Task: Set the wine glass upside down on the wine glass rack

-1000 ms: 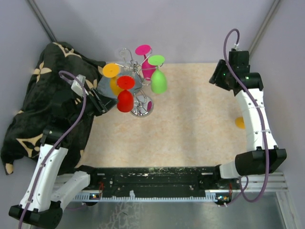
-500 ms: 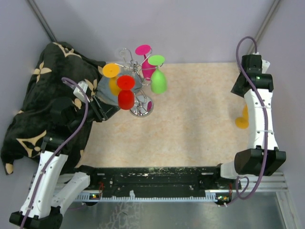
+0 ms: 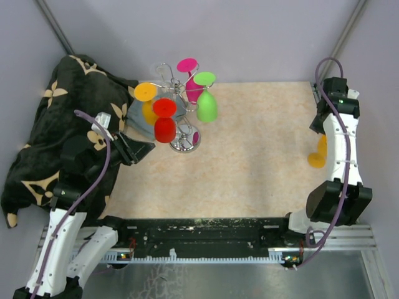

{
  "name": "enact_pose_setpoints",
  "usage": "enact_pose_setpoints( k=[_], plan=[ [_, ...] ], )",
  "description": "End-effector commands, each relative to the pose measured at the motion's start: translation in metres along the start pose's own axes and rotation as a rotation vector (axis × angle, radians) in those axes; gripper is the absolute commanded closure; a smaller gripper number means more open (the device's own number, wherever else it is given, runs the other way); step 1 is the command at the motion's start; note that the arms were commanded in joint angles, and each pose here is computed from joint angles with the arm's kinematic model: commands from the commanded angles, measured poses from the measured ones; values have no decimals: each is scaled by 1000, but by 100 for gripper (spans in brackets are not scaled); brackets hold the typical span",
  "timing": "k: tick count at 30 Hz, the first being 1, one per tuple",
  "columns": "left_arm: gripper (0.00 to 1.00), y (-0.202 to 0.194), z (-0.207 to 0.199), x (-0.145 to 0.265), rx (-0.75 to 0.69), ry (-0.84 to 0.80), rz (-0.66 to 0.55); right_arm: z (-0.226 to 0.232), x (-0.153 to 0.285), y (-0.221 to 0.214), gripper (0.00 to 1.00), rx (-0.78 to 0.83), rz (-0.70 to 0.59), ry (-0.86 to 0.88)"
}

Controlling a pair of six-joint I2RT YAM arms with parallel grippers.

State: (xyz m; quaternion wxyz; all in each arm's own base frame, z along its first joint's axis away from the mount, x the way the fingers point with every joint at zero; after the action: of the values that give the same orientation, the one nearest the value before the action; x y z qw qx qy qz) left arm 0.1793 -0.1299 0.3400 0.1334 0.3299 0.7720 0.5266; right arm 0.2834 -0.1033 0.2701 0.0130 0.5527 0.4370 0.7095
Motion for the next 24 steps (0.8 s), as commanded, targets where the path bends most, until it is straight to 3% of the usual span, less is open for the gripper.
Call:
enact_pose_setpoints(
  k=[1, 24],
  plan=[
    [53, 1, -4, 3, -7, -17, -18, 3, -11, 6, 53, -2, -12, -5],
    [53, -11, 5, -2, 5, 7, 11, 12, -78, 5, 55, 34, 129, -102]
  ],
)
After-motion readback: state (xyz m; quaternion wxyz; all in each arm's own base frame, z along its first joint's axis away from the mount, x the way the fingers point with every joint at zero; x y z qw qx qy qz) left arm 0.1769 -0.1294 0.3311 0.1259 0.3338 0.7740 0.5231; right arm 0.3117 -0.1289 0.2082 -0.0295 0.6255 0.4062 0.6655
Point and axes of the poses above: each gripper's point midway between its finger pads, its own x axis back along the fingers, its own z axis along the line the jaws close on, y = z × x, the point moved 4 cm from there along x, back along the fingers, and after that the axes turned 15 degrees about -x, right-handed, at the moved point
